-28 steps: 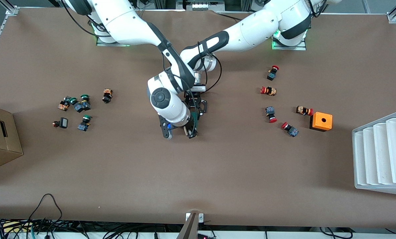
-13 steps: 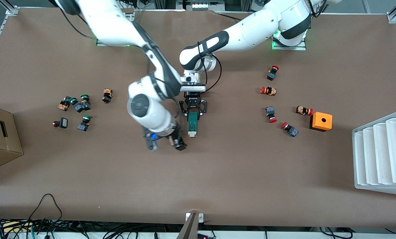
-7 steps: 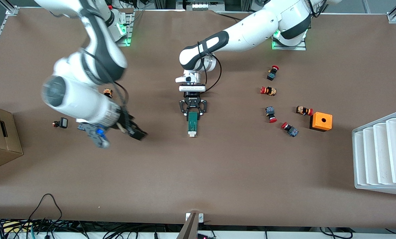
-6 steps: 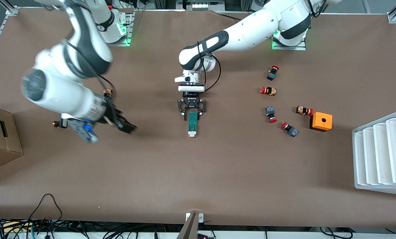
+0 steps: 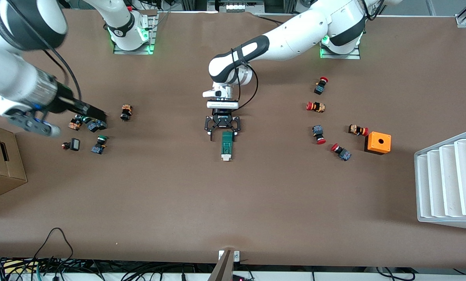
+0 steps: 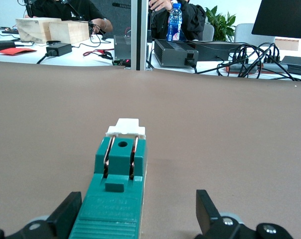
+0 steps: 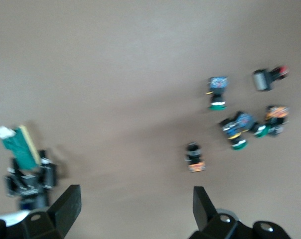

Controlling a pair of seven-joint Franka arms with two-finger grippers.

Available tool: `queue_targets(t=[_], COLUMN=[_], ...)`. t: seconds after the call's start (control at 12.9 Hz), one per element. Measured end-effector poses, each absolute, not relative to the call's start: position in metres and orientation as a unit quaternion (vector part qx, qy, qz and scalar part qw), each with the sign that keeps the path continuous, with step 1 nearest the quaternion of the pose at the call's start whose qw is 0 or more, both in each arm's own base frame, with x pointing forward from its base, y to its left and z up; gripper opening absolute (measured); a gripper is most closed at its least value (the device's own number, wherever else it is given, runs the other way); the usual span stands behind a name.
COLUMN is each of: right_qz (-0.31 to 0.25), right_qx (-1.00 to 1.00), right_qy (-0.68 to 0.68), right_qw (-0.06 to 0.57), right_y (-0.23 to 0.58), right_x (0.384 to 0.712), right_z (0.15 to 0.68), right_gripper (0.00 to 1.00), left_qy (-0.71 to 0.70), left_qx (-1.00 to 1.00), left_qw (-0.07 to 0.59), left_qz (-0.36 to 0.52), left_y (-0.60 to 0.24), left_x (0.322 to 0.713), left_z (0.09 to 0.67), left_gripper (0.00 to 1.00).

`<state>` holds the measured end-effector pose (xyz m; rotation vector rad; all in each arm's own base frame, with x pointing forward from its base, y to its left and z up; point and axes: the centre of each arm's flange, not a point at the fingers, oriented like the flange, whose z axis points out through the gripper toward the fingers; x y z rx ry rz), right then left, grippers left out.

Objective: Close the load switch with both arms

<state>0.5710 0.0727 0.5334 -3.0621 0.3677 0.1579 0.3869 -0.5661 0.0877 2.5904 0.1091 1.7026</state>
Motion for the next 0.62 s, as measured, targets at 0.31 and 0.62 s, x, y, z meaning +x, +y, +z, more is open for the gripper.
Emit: queue_targets(t=[0.31,0.62], right_qz=[0.037,0.026], right_qx=[-0.999,-1.000], right_qy=[0.028,-0.007], right_qw=[0.006,0.002], right_y=[0.045,0.043], right_x=[0.540,0.545], right_z=[0.548,0.547], right_gripper=[1.00,1.00], left_qy=[0.019,0.006], left_qx=[0.835,0.836], left_qw=[0.006,-0.014], left_qz=[0.550,0.549], left_y=[-0.566,-0.568], left_x=[0.391,0.396], left_z=[0.093,0.110], left_gripper=[1.00,1.00])
